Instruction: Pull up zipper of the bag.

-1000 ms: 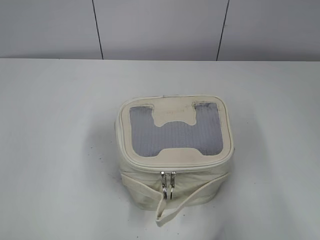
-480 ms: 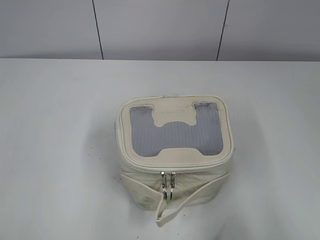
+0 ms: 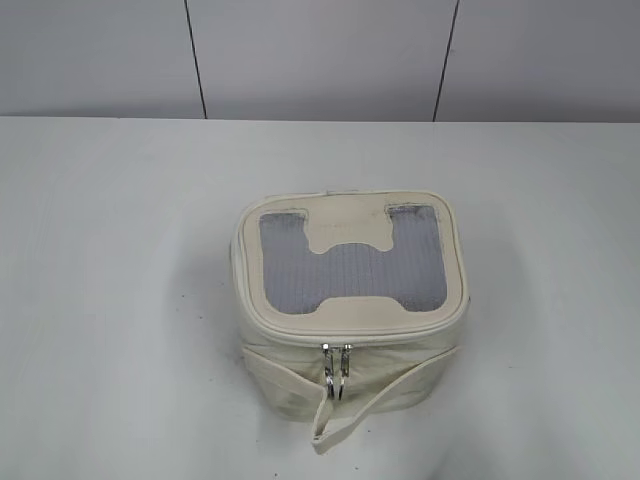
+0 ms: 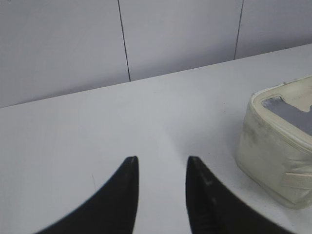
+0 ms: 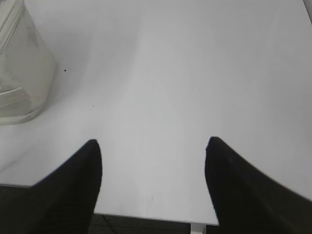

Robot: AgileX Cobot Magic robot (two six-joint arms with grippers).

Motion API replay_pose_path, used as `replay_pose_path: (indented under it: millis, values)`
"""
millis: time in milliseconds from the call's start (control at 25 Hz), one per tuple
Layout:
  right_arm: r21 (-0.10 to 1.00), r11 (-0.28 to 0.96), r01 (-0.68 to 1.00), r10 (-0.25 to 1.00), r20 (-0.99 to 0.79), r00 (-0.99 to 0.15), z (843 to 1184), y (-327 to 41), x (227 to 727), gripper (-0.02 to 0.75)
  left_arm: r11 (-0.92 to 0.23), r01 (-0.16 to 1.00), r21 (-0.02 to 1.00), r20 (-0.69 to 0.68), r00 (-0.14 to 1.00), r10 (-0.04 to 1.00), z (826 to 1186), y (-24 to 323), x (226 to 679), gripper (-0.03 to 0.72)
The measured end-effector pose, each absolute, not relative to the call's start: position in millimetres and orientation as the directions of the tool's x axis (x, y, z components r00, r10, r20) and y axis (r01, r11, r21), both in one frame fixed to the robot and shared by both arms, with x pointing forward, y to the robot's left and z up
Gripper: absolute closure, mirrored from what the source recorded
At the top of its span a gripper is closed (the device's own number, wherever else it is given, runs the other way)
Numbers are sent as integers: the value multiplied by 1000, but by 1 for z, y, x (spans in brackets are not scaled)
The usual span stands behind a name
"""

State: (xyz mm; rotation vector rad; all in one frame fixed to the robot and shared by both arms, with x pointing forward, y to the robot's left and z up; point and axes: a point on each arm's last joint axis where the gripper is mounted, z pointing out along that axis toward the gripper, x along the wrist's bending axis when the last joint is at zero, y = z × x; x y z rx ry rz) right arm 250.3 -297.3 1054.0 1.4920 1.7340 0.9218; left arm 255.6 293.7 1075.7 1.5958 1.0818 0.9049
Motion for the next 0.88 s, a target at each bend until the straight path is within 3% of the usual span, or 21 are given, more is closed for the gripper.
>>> replay_pose_path:
  millis: [160,360,880]
  values:
    - [846,100,524,991,-37,-129,1054,-297,250,216,-141,276,951,39,345,938,1080,294,249,428]
    - [846,99,524,991,-36,-128,1054,-297,250,216,-173,421,890,0,379,925,1069,293,241,428]
    - [846,99,524,991,-36,-128,1054,-297,250,216,-187,442,877,9,375,927,1065,293,241,438]
